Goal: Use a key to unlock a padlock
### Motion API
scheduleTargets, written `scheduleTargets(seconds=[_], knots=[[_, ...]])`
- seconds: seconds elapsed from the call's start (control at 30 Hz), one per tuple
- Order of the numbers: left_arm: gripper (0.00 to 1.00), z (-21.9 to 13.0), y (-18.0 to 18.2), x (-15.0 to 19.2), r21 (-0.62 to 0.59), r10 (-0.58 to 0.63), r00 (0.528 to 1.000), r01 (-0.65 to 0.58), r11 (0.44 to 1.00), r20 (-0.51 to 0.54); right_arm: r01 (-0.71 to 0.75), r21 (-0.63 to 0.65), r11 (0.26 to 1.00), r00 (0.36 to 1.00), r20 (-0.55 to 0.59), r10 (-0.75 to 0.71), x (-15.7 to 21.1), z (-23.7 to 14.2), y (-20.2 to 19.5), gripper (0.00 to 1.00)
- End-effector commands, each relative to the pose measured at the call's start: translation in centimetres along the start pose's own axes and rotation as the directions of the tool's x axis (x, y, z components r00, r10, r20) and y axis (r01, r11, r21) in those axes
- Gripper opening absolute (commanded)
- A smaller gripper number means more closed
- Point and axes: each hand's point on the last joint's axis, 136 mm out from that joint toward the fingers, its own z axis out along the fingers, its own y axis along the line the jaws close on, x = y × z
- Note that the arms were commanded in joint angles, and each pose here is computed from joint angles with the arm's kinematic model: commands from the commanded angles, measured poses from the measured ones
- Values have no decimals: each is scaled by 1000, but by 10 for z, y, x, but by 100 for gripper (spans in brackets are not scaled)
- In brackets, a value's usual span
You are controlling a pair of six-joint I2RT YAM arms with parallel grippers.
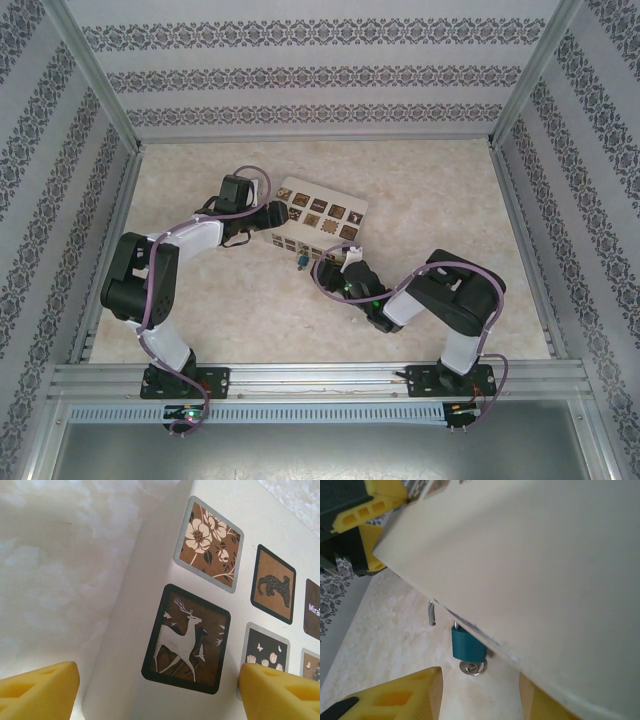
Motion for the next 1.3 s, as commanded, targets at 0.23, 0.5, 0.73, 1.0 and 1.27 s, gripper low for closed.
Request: scheduleTargets(seconds=[0.23, 0.5, 0.73, 1.0, 1.27], knots=[[71, -1, 29, 60, -54, -61, 990, 54, 997, -125, 15, -74, 997, 999, 38, -12, -28, -3, 14, 48], [67, -15, 29, 83, -41, -113, 984, 108, 993, -136, 31, -86, 996, 998, 57, -26, -55, 5, 8, 49], [67, -34, 18, 103, -19, -146, 979, 145, 989, -143, 52, -112, 992, 997, 58, -46, -74, 15, 3, 54], [66, -53, 9, 108, 2, -168, 978, 170, 985, -122, 133, -149, 980, 990, 63, -125, -85, 32, 6, 56], [68, -70, 0, 87, 10, -142, 989, 142, 990, -50, 175, -145, 974, 983, 87, -163, -94, 33, 4, 57]])
